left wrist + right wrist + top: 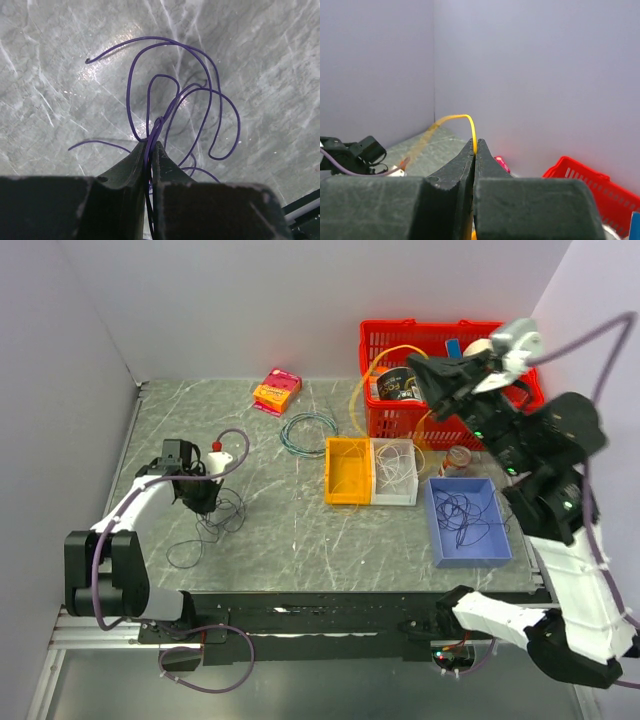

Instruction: Untangle the cables

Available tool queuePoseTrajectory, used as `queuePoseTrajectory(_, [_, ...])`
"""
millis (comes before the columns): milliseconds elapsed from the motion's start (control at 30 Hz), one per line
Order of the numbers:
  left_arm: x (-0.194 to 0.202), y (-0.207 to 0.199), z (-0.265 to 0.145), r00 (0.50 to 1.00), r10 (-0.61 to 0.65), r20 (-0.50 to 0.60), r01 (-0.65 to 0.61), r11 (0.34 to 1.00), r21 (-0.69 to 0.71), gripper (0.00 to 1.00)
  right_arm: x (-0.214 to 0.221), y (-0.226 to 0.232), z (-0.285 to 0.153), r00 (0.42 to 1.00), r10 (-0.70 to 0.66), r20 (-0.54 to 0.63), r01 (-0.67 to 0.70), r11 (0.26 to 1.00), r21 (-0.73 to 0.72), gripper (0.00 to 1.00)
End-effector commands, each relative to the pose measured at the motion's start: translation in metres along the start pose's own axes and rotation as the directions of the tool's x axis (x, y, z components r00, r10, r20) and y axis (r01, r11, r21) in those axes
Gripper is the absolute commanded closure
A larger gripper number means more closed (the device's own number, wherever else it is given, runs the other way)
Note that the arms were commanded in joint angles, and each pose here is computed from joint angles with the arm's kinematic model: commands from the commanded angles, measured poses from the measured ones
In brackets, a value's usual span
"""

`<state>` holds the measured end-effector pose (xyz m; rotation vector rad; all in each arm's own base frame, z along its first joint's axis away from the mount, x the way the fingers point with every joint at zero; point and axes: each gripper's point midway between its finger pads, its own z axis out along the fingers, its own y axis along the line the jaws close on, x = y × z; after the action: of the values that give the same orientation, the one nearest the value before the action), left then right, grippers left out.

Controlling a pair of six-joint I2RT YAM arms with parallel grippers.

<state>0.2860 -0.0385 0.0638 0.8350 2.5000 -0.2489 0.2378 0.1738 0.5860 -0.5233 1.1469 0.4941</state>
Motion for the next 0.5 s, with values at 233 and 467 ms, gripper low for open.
queuePoseTrajectory(233, [-0.027,-0.011,-0.033,0.992,0.034,0.118,-0.036,0.999,0.013,0.87,0.193,-0.035,0.053,0.936,0.163,-0.311,-0.134,0.985,0.113,1.0])
queuePoseTrajectory(467, [-0.025,-0.014,-0.035,0.992,0.036,0.124,-0.039,0.999,0.018,0.87,0.303,-0.031,0.06,0.827,0.273,-0.491,-0.23,0.962,0.148,1.0])
